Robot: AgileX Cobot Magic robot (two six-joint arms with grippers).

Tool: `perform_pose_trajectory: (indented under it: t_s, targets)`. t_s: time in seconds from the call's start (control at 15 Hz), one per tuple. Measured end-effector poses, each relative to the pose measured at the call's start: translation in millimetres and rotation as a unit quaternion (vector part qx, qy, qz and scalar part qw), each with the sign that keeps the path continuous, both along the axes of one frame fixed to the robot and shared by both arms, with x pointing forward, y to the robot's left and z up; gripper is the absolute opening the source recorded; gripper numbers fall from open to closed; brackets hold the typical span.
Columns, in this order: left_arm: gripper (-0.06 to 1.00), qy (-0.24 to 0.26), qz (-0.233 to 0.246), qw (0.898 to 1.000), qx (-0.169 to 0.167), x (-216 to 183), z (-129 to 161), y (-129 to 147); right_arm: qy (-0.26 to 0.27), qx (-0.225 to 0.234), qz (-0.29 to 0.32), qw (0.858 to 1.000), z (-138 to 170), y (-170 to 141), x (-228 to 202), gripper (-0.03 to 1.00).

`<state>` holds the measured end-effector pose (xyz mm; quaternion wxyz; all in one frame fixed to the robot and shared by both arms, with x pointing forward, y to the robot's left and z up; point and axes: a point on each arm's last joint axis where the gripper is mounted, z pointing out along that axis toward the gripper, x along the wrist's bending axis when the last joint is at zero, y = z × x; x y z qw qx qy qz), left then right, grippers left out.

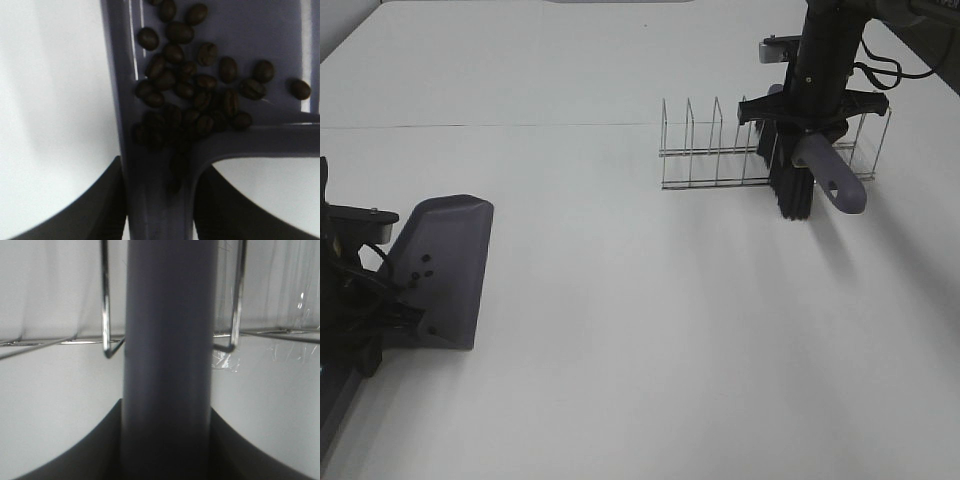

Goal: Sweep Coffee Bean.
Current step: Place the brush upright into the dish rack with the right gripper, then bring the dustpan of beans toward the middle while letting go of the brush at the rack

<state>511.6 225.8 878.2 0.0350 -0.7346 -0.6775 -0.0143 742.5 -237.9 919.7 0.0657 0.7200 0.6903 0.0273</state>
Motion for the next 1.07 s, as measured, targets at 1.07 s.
perform_pose_trajectory:
  t_s: [1.07]
  targets:
    - [0.35, 0.001, 0.02, 1.0, -0.008, 0, 1, -2, -0.086, 0.008, 0.025, 0.996, 78, -1, -5, 0.67]
